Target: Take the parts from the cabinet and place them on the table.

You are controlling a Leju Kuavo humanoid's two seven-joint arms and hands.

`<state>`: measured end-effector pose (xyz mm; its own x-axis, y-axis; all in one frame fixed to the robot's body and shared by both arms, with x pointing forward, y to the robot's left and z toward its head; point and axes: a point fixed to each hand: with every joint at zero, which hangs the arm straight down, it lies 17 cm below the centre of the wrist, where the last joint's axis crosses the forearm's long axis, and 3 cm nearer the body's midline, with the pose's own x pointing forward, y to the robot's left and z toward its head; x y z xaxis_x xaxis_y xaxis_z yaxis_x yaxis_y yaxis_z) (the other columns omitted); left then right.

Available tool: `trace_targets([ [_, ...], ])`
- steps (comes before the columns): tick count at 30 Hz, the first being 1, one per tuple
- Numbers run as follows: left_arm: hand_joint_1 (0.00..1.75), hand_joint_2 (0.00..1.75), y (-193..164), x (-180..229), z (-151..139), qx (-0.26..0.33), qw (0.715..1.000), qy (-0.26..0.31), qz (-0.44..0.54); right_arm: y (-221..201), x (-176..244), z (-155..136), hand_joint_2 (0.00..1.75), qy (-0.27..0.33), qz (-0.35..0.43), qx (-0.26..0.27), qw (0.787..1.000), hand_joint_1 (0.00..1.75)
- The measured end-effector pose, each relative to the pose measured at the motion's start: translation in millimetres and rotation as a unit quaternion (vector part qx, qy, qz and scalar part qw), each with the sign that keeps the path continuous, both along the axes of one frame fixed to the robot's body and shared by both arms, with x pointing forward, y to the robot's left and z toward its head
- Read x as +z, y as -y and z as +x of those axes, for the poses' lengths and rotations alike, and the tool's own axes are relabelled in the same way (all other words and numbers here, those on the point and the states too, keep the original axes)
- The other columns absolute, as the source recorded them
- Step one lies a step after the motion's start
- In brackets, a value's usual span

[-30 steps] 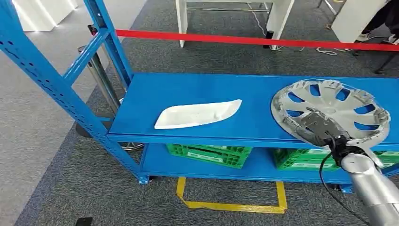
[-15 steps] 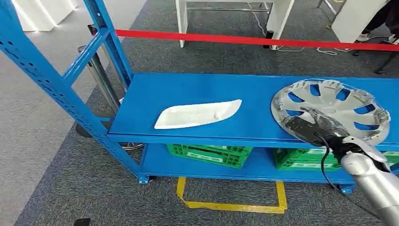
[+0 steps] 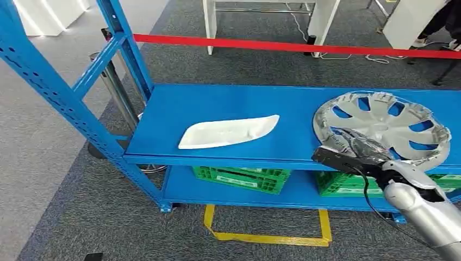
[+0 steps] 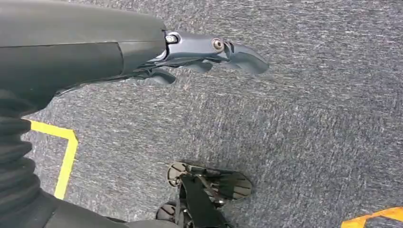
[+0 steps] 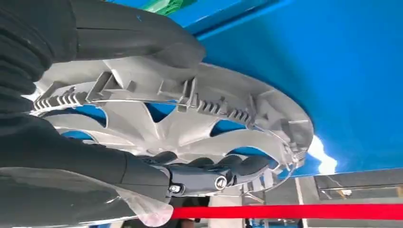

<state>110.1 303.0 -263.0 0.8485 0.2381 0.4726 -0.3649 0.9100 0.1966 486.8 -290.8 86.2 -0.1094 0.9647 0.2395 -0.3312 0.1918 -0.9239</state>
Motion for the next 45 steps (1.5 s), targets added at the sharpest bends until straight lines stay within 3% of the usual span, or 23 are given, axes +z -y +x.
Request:
trace_targets([
  [5, 0.0, 1.75, -1, 0, -1, 0.006, 1.0, 0.0, -0.001, -7, -14, -16, 1.75, -0.011, -0.014, 0.019, 1.0, 0.0],
  [19, 0.0, 1.75, 0, -1, -5, 0.026, 1.0, -0.003, -0.003, -13, -51, -102, 1.75, 0.006, -0.044, 0.04, 0.998, 0.0],
  [27, 0.0, 1.75, 3, 0, -8, 0.041, 0.999, -0.002, -0.003, -18, -10, -147, 1.75, 0.131, -0.067, 0.018, 0.989, 0.0],
  [36, 0.0, 1.75, 7, -1, -10, 0.047, 0.999, -0.004, -0.005, -24, 11, -184, 1.75, 0.177, -0.066, -0.006, 0.982, 0.0],
  [45, 0.0, 1.75, 7, -1, -9, 0.047, 0.999, -0.004, -0.004, -7, -4, -211, 1.75, 0.131, -0.043, -0.068, 0.988, 0.0],
])
